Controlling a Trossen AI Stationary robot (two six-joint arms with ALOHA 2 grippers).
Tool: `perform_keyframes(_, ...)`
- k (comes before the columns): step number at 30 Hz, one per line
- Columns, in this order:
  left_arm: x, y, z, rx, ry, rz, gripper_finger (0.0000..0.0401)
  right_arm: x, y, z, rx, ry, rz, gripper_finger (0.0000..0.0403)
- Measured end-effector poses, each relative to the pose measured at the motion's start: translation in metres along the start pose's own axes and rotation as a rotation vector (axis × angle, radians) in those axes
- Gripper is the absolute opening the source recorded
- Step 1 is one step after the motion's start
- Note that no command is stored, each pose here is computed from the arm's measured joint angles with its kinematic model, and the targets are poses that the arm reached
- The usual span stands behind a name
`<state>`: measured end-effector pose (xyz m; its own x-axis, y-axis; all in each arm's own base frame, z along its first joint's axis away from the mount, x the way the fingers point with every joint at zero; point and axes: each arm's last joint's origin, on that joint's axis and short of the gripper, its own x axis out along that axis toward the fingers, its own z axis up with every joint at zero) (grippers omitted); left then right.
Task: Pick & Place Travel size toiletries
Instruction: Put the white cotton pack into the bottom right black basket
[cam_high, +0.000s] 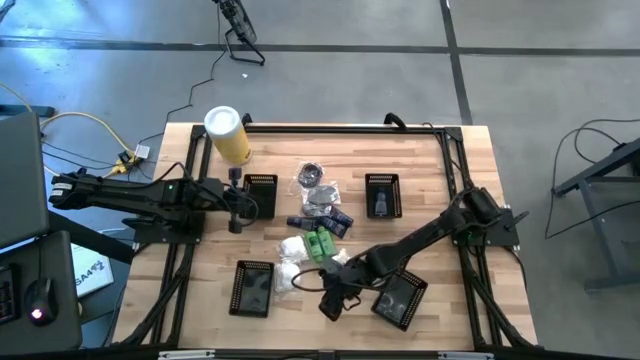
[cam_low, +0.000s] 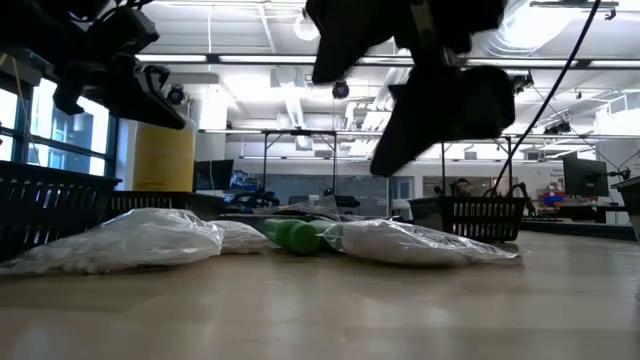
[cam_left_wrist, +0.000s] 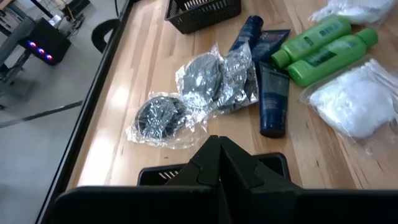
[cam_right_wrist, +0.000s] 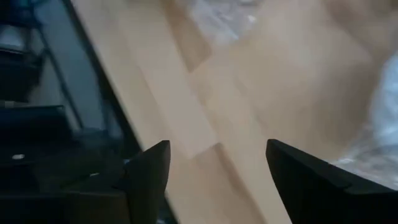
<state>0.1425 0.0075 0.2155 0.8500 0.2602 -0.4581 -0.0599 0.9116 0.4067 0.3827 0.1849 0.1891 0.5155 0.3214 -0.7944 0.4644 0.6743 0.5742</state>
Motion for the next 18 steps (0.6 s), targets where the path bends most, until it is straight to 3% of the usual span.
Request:
perform_keyframes(4,0.000,-0.001,-0.001,0.005,0.015,-0.006,0.0000,-0.004,0.004,0.003,-0.005,-0.054,0.023,0.0258)
perform_keyframes(10,0.000,-0.001,-0.003,0.008,0.028,-0.010,0.0000,-0.008,0.019,0.009,-0.087,-0.101,0.172,0.0258)
perform_keyframes(18,0.000,-0.001,-0.003,0.008,0.028,-0.010,0.0000,-0.008,0.020,0.010,-0.140,-0.119,0.187,0.0258)
